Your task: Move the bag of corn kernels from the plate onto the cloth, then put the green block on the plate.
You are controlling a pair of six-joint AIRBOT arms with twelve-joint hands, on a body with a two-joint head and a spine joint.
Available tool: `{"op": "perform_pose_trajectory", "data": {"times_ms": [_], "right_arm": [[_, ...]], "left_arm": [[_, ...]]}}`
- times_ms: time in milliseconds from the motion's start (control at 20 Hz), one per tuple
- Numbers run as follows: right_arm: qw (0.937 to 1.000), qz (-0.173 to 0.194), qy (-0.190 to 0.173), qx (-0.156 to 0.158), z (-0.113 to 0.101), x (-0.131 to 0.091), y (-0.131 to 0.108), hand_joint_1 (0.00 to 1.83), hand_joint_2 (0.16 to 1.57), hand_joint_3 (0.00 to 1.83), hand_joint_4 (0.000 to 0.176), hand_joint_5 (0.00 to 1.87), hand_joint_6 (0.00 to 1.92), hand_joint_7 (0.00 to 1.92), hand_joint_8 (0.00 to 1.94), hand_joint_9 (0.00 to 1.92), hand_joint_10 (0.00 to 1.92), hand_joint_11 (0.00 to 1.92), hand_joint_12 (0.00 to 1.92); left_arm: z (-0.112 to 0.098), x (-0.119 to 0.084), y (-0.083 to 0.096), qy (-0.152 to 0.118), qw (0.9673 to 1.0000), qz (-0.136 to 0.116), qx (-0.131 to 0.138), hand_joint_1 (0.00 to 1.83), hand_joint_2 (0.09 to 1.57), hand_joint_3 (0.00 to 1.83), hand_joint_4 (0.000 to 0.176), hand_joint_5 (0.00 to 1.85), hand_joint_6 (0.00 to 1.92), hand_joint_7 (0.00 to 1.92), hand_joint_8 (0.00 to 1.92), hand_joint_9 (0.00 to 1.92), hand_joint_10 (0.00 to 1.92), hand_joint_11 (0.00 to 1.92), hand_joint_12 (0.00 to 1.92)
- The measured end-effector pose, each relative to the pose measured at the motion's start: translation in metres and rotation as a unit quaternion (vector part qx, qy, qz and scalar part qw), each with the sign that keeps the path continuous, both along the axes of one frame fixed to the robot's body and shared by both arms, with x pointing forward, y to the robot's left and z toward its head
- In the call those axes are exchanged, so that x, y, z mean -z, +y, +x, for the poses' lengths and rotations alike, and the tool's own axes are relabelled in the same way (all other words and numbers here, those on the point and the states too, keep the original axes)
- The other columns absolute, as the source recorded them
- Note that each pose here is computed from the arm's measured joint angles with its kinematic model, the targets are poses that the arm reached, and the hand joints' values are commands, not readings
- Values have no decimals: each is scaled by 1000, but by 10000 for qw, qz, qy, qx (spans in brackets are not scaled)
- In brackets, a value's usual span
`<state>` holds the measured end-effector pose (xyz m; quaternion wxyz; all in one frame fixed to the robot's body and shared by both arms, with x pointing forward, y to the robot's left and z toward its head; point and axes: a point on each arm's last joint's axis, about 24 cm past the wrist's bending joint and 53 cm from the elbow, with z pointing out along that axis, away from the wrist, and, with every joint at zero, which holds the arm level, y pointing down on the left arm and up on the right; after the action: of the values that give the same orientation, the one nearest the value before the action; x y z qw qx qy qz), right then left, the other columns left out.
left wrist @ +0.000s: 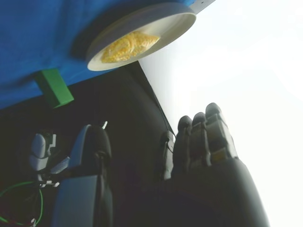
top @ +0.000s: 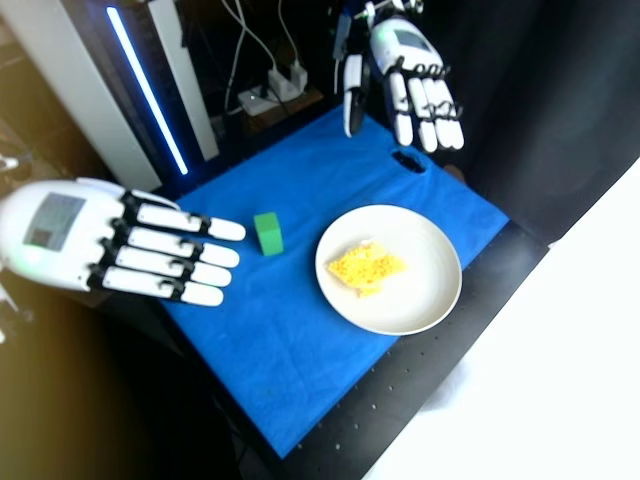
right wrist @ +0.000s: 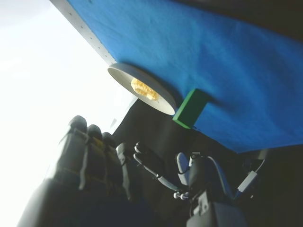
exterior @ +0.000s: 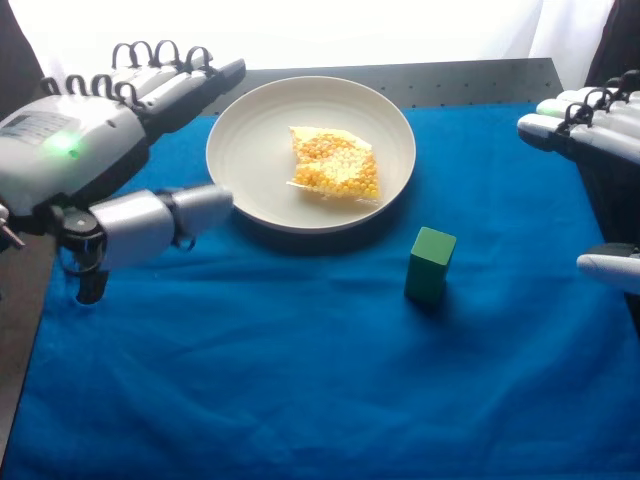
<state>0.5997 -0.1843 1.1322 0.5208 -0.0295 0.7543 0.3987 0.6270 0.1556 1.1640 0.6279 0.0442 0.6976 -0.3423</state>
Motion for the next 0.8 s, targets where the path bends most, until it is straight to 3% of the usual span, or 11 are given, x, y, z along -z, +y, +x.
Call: {"op": "perform_pose_trajectory", "data": {"times_ms": [100,200,300,450,500,550,600,650,700,750,800], "right_arm": [[9999,-92,74,-31,-1,6,1,490,1313,21,0,0,0,0,0,0,0,0,0],[9999,-113,100,-25,-2,8,1,471,1317,20,0,0,0,0,0,0,0,0,0],[9999,-98,114,-35,-2,9,2,479,1323,17,0,0,0,0,0,0,0,0,0],[9997,-141,175,-55,-4,13,3,487,1314,10,0,0,0,0,0,0,0,0,0],[9997,-139,180,-48,-4,13,3,516,1307,5,0,0,0,0,0,0,0,0,0],[9997,-140,182,-50,-4,13,3,536,1303,2,0,0,0,0,0,0,0,0,0],[9997,-142,181,-53,-5,13,3,552,1299,0,0,0,0,0,0,0,0,0,0],[9997,-150,191,-47,-4,14,3,558,1297,0,0,0,0,0,0,0,0,0,0],[9997,-158,207,-37,-4,15,2,559,1295,0,3,0,0,0,0,0,0,0,0],[9997,-160,206,-40,-4,15,2,563,1300,1,1,0,0,0,0,0,0,0,0],[9996,-163,209,-42,-4,15,3,574,1298,0,0,0,0,0,0,0,0,0,0]], "left_arm": [[3,5,-2,80,10000,25,5,295,1426,0,21,0,0,0,0,0,0,0,172],[10,4,-4,59,10000,78,18,338,1412,0,31,0,0,0,0,0,0,0,81],[35,-3,-11,57,10000,-58,-56,615,1385,0,50,0,0,0,0,0,0,4,4],[59,-4,-43,116,9998,61,180,687,1349,0,40,0,0,0,0,0,0,5,12],[64,-1,-56,176,9993,144,287,654,1324,0,72,0,0,0,0,0,0,0,2],[69,9,-69,320,9986,202,361,682,1273,51,100,0,0,0,0,0,0,0,247],[72,22,-76,492,9977,249,386,716,1272,20,72,0,0,2,0,26,7,0,588],[75,37,-82,721,9961,325,402,753,1242,1,24,0,0,31,6,64,19,0,894],[77,51,-85,926,9942,378,394,782,1225,0,52,0,0,5,0,12,12,0,758],[80,65,-85,1128,9917,489,376,821,1204,0,33,0,0,0,0,2,2,0,640],[82,72,-85,1227,9903,535,361,835,1189,0,30,3,0,0,0,0,0,0,642]]}}
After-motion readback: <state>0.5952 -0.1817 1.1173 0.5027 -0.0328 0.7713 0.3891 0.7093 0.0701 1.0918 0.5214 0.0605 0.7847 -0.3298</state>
